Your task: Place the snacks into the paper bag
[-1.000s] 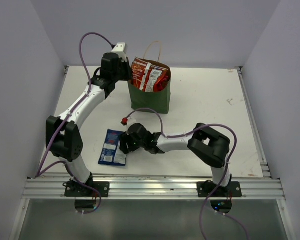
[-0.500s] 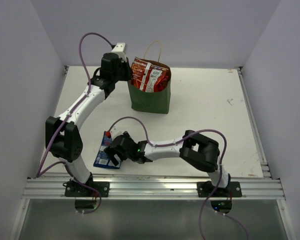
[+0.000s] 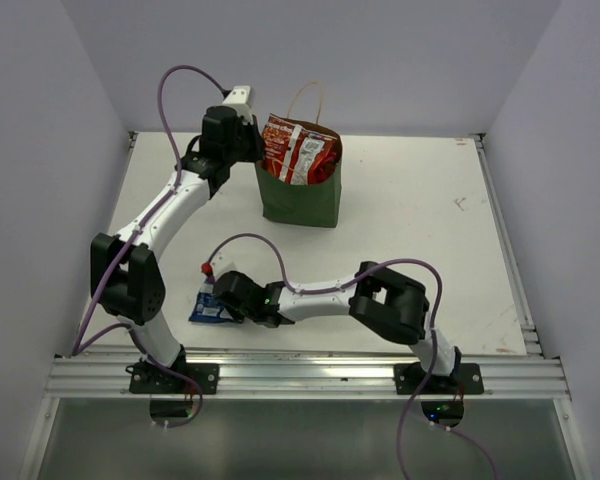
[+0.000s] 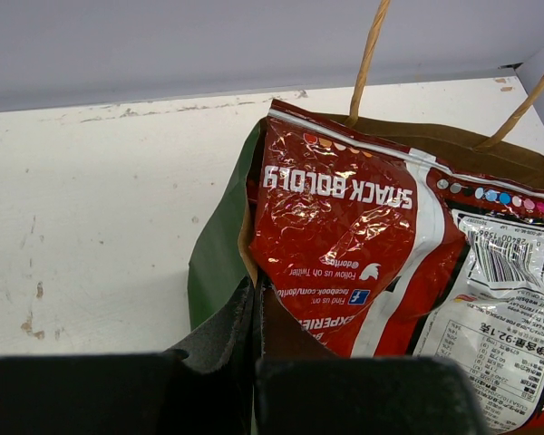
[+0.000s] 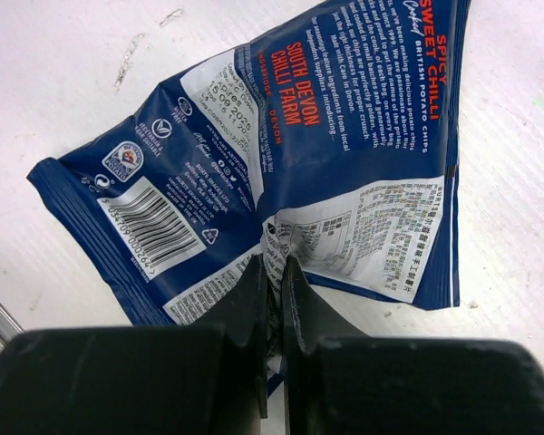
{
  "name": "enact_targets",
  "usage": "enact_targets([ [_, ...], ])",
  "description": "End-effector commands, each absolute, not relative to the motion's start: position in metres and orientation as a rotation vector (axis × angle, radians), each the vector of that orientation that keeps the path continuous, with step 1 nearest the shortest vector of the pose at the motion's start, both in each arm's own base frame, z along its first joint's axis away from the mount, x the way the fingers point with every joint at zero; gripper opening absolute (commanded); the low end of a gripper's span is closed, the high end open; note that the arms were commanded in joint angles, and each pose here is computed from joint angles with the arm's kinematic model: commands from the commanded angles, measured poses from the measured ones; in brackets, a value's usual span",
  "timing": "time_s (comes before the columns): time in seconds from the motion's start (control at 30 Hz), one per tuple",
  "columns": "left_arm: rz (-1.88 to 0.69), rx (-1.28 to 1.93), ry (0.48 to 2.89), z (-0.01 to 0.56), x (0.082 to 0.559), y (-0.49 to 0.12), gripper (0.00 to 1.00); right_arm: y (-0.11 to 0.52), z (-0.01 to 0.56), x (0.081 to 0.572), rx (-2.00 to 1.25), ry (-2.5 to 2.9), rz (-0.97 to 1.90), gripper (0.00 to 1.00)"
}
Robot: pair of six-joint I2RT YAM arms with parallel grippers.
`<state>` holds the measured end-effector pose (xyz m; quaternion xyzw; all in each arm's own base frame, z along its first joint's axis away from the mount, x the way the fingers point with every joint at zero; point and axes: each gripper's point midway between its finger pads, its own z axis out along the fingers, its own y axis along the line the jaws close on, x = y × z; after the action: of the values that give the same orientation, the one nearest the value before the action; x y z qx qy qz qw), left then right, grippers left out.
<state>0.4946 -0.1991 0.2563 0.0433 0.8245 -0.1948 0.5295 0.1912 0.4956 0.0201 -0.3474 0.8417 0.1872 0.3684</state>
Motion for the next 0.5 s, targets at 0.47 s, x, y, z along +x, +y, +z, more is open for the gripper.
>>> enact_targets([
  [0.47,-0.437,0.099,2.014,0.253,0.480,-0.190,0.00,0.313,0.395,0.214,-0.541,1.651,0.350,0.00],
])
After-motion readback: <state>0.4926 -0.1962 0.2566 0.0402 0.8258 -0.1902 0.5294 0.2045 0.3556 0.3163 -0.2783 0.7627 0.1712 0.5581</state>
